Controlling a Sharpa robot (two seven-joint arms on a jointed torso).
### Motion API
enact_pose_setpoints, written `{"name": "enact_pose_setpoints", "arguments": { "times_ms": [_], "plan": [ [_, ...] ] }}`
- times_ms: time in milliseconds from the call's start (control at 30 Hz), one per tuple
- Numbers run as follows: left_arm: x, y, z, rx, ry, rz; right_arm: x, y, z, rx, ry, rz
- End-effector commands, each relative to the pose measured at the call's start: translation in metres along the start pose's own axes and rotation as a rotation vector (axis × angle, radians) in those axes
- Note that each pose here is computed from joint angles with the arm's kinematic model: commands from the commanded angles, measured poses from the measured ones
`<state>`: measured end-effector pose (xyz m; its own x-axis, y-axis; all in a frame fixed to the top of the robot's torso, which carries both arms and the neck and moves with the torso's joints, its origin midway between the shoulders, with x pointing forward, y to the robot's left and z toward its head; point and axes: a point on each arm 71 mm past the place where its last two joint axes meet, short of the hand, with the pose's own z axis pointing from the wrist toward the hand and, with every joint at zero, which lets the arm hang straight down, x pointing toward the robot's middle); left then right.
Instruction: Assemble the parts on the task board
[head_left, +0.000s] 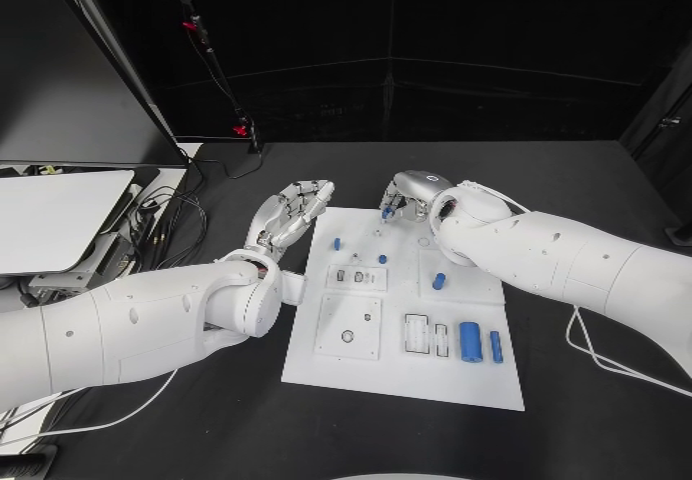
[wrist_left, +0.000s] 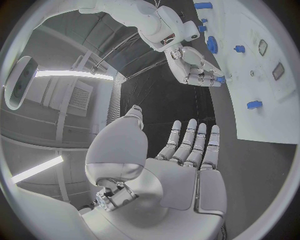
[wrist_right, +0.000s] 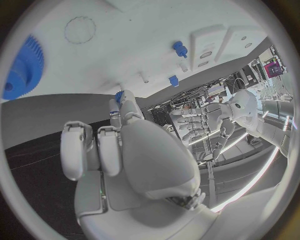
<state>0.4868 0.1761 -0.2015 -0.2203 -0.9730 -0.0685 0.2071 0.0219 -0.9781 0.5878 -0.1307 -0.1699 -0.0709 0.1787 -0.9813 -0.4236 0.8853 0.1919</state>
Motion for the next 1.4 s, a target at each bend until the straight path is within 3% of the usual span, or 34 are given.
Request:
{"name": "enact_pose_setpoints", "arguments": {
  "times_ms": [33,1400],
  "plan": [
    [0.0007,-0.0215,-0.0025,0.294,0.010,-0.004,0.0005,-0.0002,0.0012,0.020,0.023,0.001],
    [-0.0008,-0.0205,-0.0016,0.284,0.004,0.004,0.0059,0.0057,0.0043,0.029,0.070,0.019]
  ]
}}
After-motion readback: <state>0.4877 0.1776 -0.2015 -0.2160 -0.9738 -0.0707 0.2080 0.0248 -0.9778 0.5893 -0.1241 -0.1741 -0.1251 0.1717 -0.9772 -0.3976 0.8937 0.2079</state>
